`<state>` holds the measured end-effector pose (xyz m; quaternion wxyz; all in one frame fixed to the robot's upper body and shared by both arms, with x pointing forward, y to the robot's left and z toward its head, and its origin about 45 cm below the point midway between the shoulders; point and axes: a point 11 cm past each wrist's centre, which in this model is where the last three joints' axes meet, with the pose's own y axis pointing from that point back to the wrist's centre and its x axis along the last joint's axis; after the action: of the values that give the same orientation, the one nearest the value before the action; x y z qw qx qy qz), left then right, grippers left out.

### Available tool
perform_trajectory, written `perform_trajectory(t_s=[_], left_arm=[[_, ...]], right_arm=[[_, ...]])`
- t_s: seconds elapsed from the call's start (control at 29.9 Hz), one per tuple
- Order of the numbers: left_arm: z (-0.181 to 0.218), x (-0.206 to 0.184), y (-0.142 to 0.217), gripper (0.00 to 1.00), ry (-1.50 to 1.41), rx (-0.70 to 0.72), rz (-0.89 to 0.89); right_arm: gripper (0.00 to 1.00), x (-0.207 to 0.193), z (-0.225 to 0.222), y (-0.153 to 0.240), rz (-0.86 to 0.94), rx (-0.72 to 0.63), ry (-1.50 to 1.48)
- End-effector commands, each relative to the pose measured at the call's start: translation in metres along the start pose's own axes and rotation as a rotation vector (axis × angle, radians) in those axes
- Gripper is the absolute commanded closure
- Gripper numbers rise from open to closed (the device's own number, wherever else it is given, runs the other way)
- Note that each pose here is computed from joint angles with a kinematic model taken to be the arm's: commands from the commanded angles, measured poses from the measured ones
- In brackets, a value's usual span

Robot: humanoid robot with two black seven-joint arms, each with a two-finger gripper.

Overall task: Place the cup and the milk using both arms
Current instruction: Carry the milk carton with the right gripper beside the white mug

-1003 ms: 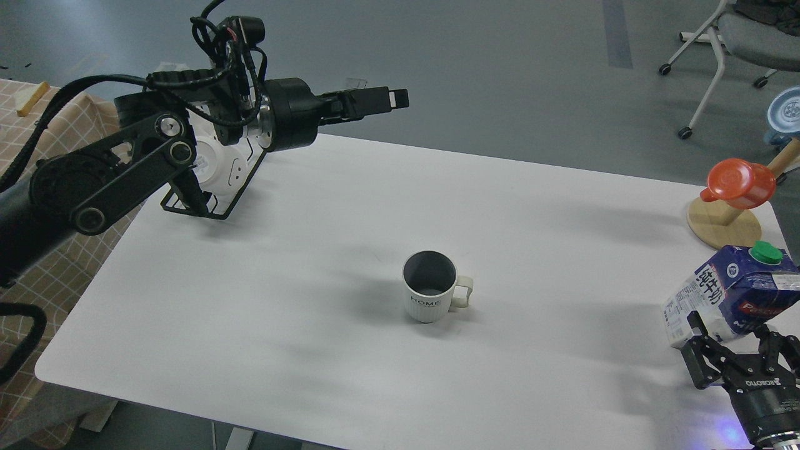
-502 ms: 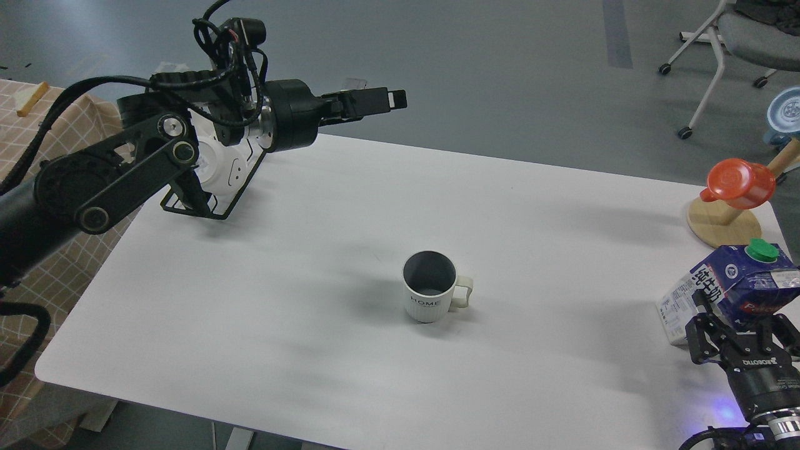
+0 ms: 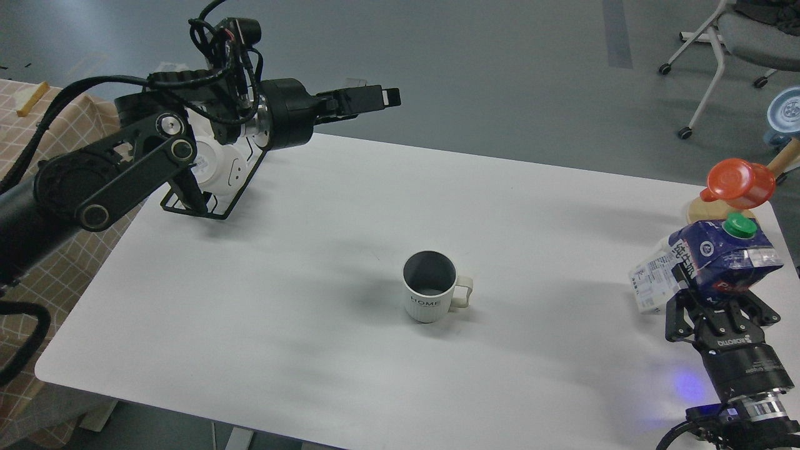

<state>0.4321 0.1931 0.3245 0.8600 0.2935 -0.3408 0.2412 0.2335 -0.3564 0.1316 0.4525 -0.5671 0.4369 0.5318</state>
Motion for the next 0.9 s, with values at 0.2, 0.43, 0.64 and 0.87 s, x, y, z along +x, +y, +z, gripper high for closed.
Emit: perform_trajectory(t_s=[0.2,0.43,0.64,0.87], left_arm=[[-0.004,0.0,0.003,0.03,0.002,0.012,0.0],[-0.006,0.0,0.003,0.03,0.002,0.016,0.0],[-0.008,0.001,0.006,0.03,0.001,0.024,0.002],[-0.012,-0.003,0.006,0.03,0.011,0.028,-0.003]], right_arm=[[0.83,0.002,0.101,-0.04,-0.032,-0.285,-0.026],[0.82,0.013,0.134,-0.063,-0.027,-0.343,-0.058],[0.8,0.026,0.145,-0.059,0.015,-0.378,-0.063],[0.72,0.044,0.142,-0.054,0.076,-0.382,-0.029]])
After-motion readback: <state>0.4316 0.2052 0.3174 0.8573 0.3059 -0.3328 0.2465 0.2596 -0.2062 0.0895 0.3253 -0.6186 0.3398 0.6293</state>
